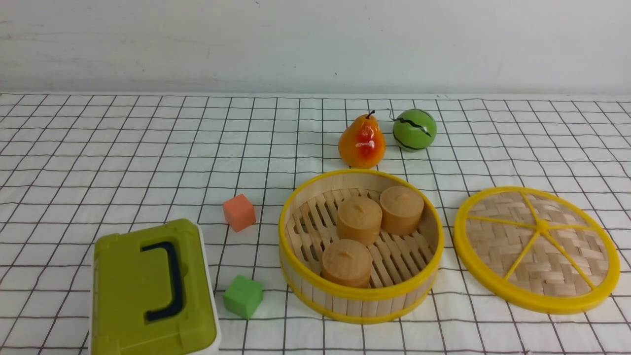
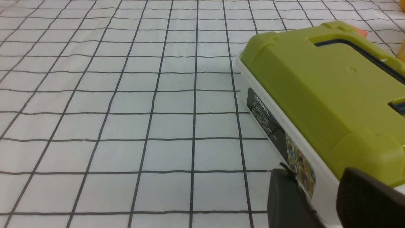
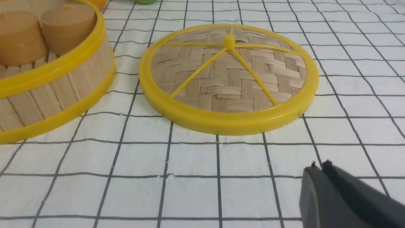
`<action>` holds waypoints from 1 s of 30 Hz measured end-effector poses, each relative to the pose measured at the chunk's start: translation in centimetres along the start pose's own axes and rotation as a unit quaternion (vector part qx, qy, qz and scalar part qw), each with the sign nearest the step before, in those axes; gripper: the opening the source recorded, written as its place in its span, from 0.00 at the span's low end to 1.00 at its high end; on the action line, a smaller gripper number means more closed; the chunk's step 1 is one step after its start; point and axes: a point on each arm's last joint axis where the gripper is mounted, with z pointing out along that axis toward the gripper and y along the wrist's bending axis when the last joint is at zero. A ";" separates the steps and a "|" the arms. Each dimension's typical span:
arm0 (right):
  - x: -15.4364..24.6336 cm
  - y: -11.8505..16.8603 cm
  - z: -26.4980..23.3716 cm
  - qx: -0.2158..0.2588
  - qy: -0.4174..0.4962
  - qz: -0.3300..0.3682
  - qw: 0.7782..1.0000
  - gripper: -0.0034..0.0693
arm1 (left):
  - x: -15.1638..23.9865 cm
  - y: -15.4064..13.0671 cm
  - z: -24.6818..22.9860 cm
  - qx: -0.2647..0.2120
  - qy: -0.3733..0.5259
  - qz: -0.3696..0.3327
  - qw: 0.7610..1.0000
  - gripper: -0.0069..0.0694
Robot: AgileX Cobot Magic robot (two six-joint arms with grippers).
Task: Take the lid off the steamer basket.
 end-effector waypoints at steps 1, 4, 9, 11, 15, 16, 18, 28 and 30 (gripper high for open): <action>0.0 0.0 0.0 0.000 0.000 0.000 1.000 0.07 | 0.0 0.0 0.0 0.000 0.000 0.000 1.000 0.40; 0.0 0.0 0.0 0.000 0.000 0.000 1.000 0.07 | 0.0 0.0 0.0 0.000 0.000 0.000 1.000 0.40; 0.0 0.0 0.0 0.000 0.000 0.000 1.000 0.07 | 0.0 0.0 0.0 0.000 0.000 0.000 1.000 0.40; 0.0 0.0 0.0 0.000 0.000 0.000 1.000 0.07 | 0.0 0.0 0.0 0.000 0.000 0.000 1.000 0.40; 0.0 0.0 0.0 0.000 0.000 0.000 1.000 0.08 | 0.0 0.0 0.0 0.000 0.000 0.000 1.000 0.40; 0.0 0.0 0.0 0.000 0.000 0.000 1.000 0.08 | 0.0 0.0 0.0 0.000 0.000 0.000 1.000 0.40; 0.0 0.0 0.0 0.000 0.000 0.000 1.000 0.08 | 0.0 0.0 0.0 0.000 0.000 0.000 1.000 0.40; 0.0 0.0 0.0 0.000 0.000 0.000 1.000 0.10 | 0.0 0.0 0.0 0.000 0.000 0.000 1.000 0.40; 0.0 0.0 0.0 0.000 0.000 0.000 1.000 0.10 | 0.0 0.0 0.0 0.000 0.000 0.000 1.000 0.40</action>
